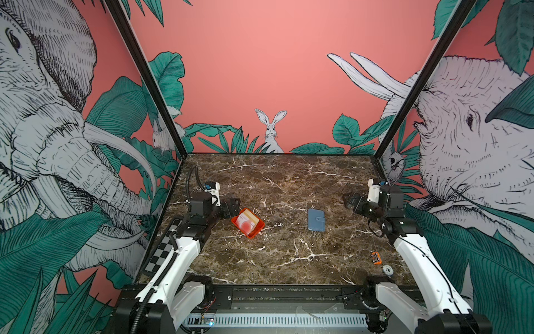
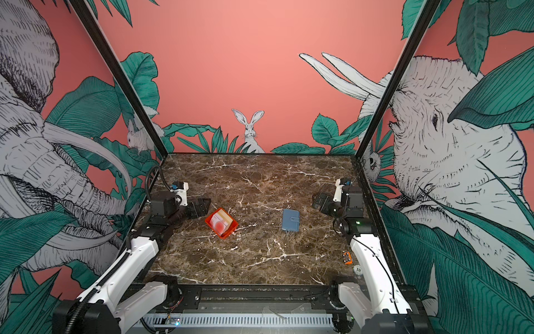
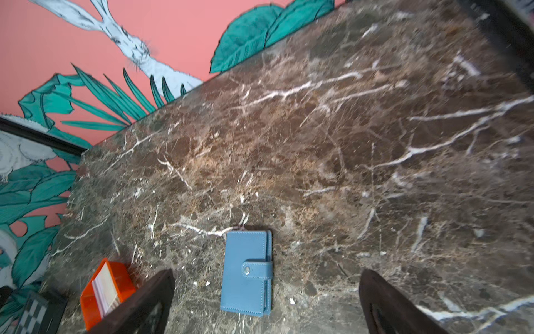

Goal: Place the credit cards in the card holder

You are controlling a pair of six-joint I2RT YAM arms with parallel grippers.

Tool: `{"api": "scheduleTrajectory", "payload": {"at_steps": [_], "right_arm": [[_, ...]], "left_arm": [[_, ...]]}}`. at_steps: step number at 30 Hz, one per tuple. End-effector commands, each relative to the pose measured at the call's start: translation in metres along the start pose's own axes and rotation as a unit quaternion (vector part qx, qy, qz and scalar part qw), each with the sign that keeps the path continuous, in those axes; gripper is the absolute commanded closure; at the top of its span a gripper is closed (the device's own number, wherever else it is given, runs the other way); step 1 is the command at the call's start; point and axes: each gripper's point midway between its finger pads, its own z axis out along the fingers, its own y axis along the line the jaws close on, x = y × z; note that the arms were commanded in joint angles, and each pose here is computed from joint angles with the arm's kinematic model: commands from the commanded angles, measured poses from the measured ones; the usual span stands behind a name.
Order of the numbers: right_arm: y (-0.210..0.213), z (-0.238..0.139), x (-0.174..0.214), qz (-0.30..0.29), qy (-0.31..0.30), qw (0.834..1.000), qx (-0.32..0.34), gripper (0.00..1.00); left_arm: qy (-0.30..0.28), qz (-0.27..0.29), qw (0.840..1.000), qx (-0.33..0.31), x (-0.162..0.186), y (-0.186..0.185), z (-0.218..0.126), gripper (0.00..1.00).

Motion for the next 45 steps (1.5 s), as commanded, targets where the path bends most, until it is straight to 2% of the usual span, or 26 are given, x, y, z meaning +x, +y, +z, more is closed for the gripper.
{"api": "scheduleTrajectory", "payload": {"at_steps": [1, 2, 3, 7, 9, 16, 22, 29, 32, 36, 45], "right_arm": [[0.009, 0.001, 0.013, -0.017, 0.048, 0.999, 0.001, 0.16], [0.007, 0.001, 0.015, -0.032, 0.049, 0.998, 0.021, 0.21], [0.008, 0.000, 0.016, -0.044, 0.046, 0.997, 0.034, 0.22], [0.016, -0.001, 0.027, -0.049, 0.068, 0.996, 0.022, 0.05], [0.020, -0.001, 0.032, -0.057, 0.075, 0.995, 0.019, 0.04], [0.030, 0.002, 0.059, -0.089, 0.097, 0.991, 0.023, 0.02], [0.038, 0.008, 0.073, -0.091, 0.108, 0.990, 0.009, 0.02], [0.035, 0.027, 0.088, -0.063, 0.139, 0.988, 0.014, 0.02], [0.023, 0.034, 0.089, -0.052, 0.138, 0.988, 0.048, 0.02], [0.019, 0.036, 0.086, -0.037, 0.124, 0.990, 0.058, 0.02], [0.021, 0.037, 0.084, -0.069, 0.126, 0.988, 0.053, 0.02]], "left_arm": [[0.016, -0.011, 1.000, 0.020, 0.009, -0.012, -0.005, 0.01], [0.019, -0.011, 1.000, 0.021, 0.012, -0.014, -0.004, 0.01], [0.023, -0.010, 0.999, 0.023, 0.015, -0.016, -0.004, 0.01], [0.038, -0.007, 0.999, 0.035, 0.025, -0.027, -0.002, 0.01], [0.045, -0.006, 0.998, 0.042, 0.031, -0.033, -0.002, 0.01], [0.080, -0.011, 0.994, 0.071, 0.052, -0.053, 0.000, 0.01], [0.102, -0.018, 0.991, 0.080, 0.068, -0.070, 0.003, 0.01], [0.125, -0.016, 0.988, 0.086, 0.085, -0.090, 0.001, 0.01], [0.135, -0.015, 0.987, 0.084, 0.092, -0.095, 0.000, 0.01], [0.140, -0.008, 0.986, 0.086, 0.099, -0.103, 0.000, 0.01], [0.154, 0.005, 0.983, 0.104, 0.110, -0.128, 0.004, 0.01]]}}
